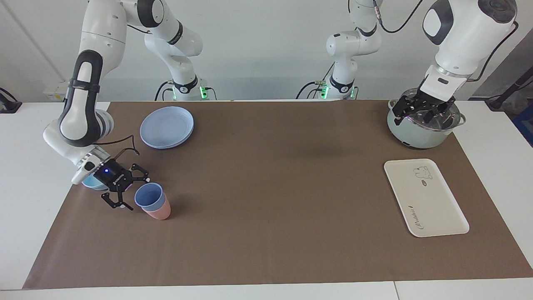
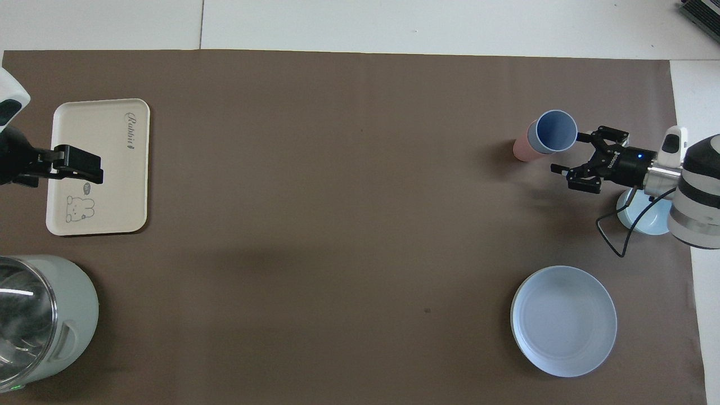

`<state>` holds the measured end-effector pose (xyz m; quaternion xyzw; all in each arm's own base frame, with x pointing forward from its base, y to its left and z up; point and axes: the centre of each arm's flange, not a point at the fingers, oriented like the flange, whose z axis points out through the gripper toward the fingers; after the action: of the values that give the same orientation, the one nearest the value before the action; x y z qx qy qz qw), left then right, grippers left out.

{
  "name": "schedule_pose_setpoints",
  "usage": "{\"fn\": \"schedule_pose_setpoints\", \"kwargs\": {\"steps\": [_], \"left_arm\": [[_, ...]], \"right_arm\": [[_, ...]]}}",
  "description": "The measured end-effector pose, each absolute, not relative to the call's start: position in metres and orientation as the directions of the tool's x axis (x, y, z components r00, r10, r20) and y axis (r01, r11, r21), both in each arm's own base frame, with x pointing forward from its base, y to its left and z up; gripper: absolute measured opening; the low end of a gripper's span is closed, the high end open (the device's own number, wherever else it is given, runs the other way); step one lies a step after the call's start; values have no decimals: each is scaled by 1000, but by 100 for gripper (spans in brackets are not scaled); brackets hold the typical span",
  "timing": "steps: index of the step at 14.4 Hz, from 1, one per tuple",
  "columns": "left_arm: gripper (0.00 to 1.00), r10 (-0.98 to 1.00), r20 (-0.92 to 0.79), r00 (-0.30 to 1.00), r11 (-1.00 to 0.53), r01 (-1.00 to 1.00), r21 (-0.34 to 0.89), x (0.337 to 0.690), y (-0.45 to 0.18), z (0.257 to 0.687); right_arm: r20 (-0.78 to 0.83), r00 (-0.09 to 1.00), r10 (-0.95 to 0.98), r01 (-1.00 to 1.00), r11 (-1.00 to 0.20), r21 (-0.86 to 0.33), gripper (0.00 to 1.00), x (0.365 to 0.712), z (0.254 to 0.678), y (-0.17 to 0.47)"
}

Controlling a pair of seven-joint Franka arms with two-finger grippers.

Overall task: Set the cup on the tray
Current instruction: 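Move the right gripper toward the pink-and-blue cup and open it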

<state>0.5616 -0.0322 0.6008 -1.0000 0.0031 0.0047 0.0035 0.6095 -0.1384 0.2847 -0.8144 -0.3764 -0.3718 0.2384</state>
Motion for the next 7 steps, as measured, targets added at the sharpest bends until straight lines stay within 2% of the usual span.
{"fn": "schedule_pose_setpoints", "kwargs": {"steps": [7], "left_arm": [[100,-9,-7,1000,-1000,-9,-7,562,-34,601]], "right_arm": [[832,379,406,812,-576,-89,100,617,269,-111]]}}
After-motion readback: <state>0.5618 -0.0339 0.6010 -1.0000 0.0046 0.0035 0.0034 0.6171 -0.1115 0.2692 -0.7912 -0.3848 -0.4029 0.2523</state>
